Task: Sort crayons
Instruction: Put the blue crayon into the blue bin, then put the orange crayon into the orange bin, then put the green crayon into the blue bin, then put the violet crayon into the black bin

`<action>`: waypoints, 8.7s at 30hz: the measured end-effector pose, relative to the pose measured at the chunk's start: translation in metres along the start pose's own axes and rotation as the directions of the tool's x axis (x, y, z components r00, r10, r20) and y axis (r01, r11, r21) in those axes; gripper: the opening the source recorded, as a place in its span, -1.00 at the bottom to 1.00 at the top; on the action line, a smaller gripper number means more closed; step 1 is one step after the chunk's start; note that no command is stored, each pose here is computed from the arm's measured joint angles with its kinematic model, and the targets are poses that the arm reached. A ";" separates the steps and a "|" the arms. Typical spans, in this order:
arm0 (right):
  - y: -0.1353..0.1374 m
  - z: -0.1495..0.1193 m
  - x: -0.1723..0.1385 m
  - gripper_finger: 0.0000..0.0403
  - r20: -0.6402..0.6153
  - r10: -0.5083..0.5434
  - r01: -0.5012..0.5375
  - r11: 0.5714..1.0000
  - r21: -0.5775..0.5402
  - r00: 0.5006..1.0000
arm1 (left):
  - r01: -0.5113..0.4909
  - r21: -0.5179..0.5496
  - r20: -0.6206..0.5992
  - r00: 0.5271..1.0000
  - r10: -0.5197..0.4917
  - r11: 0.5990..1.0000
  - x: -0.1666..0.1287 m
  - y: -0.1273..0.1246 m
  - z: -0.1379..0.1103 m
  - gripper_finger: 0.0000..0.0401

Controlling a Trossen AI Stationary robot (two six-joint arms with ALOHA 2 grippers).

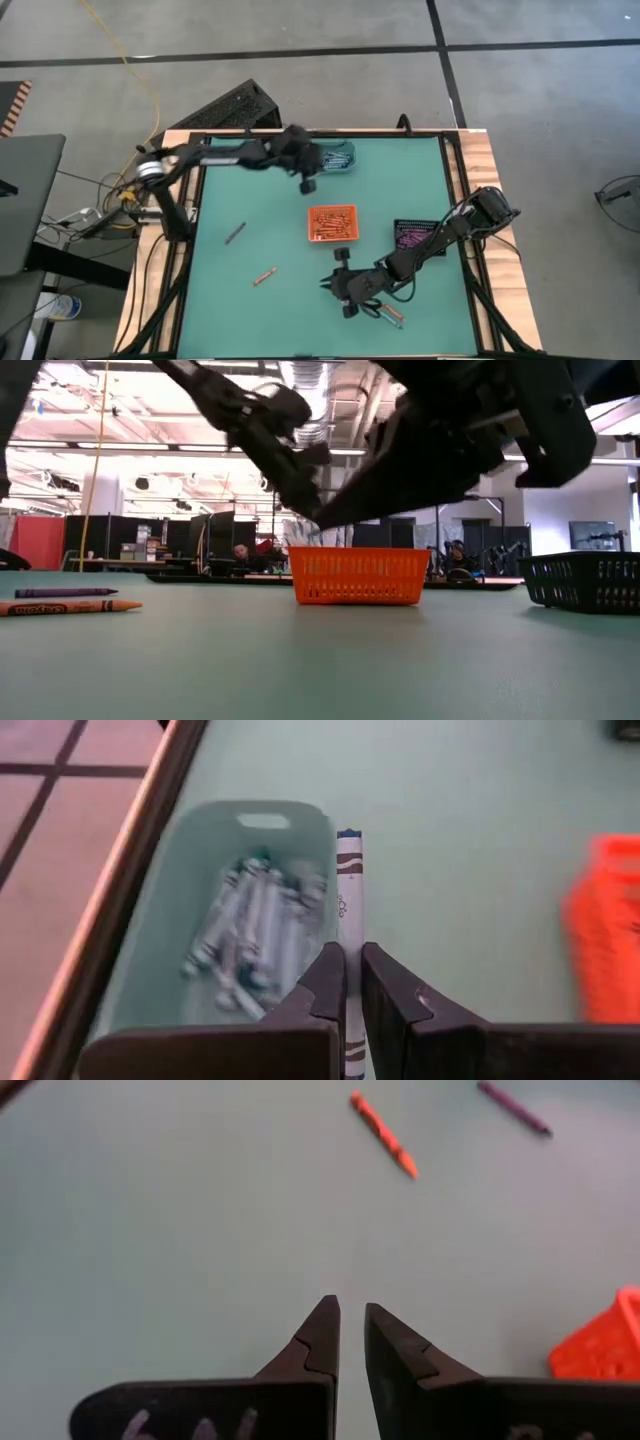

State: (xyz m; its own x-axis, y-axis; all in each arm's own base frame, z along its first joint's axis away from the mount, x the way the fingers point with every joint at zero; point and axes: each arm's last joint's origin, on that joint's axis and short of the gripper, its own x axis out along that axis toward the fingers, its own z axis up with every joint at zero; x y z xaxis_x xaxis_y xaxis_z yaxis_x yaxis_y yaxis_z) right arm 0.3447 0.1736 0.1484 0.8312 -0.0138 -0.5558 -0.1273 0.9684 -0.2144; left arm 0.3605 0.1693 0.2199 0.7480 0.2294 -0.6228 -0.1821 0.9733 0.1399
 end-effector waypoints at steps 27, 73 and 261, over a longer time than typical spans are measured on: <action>-0.026 -0.008 -0.030 -0.76 -0.188 -0.113 0.096 0.991 -0.096 0.976 | 0.102 -0.121 -0.284 0.950 -0.133 0.987 0.018 0.055 0.044 -0.34; -0.063 -0.048 -0.085 -0.76 0.226 -0.163 0.143 0.984 0.103 0.960 | 0.046 -0.267 -0.162 0.983 -0.091 0.963 -0.126 -0.312 -0.183 -0.30; -0.261 0.064 -0.072 -0.52 -0.625 -0.100 0.204 0.974 0.097 0.774 | -0.310 -0.447 -0.526 0.850 0.034 0.839 -0.144 -0.150 -0.201 -0.43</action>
State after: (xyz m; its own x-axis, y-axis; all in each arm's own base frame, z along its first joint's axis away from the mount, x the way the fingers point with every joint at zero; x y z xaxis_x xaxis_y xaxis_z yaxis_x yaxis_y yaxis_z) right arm 0.3525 -0.0620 0.2960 0.3183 -0.2630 -0.9108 0.0986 0.9647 -0.2441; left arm 0.1514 -0.0116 0.1338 0.2936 0.2236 -0.9294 -0.6699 0.7417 -0.0331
